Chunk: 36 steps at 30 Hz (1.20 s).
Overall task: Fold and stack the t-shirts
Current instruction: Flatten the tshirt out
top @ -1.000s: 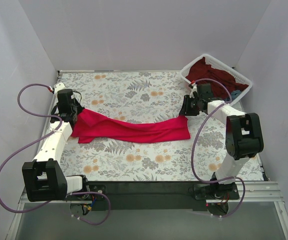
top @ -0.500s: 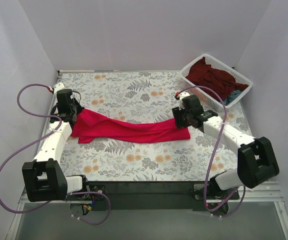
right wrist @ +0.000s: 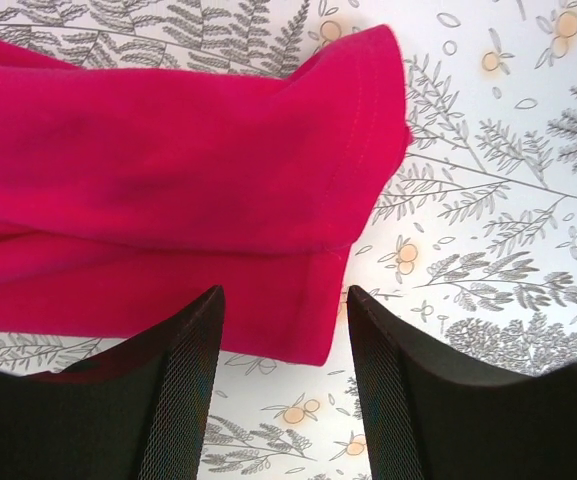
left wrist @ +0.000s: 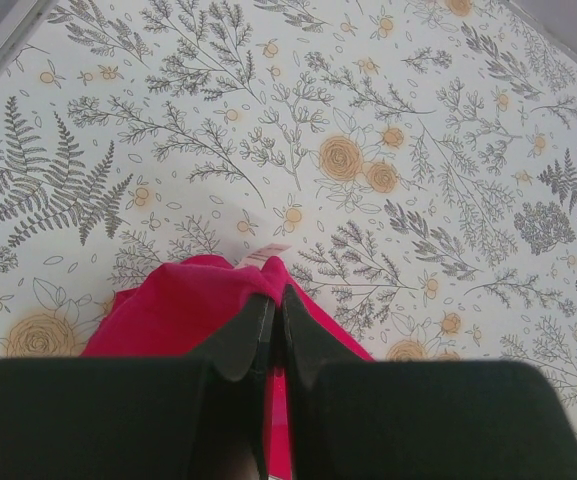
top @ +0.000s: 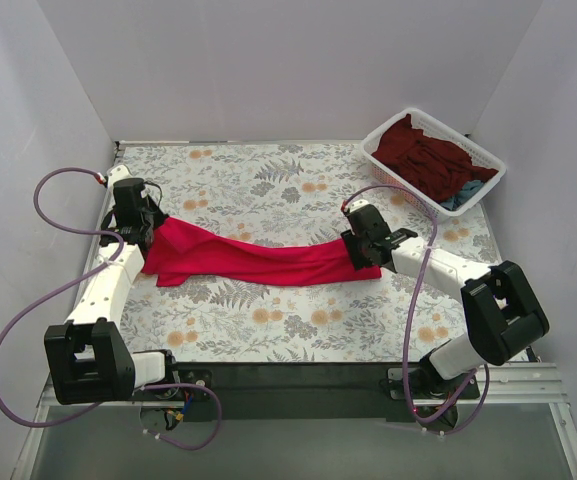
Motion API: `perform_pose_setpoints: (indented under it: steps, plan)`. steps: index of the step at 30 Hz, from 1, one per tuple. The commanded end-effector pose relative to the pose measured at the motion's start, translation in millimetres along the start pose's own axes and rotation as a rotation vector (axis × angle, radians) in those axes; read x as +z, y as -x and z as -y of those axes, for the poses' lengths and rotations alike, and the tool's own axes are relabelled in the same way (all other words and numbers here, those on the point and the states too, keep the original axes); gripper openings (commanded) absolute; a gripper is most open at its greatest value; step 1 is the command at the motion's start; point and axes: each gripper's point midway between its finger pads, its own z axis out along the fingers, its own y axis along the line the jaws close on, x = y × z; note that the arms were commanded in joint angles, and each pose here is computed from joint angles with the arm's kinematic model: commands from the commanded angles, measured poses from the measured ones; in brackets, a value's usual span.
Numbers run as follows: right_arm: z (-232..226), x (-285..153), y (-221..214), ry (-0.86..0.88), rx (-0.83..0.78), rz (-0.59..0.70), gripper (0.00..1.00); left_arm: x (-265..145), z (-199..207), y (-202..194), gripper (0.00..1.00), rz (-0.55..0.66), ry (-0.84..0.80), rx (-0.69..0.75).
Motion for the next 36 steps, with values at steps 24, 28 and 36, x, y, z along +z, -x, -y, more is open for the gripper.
perform_pose_setpoints:
  steps: [24,28,36]
  plan:
    - [14.4,22.6,20.4,-0.297,-0.546,0.087,0.58,-7.7,-5.9,14.3,0.0,0.051,0.004,-0.018]
    - [12.7,23.1,29.7,-0.314,-0.565,0.12,0.57,-7.4,-6.3,14.5,0.0,0.05,0.006,-0.02]
    - [6.7,25.1,31.1,-0.313,-0.602,0.141,0.55,-7.3,-6.7,14.6,0.0,0.049,0.004,-0.021]
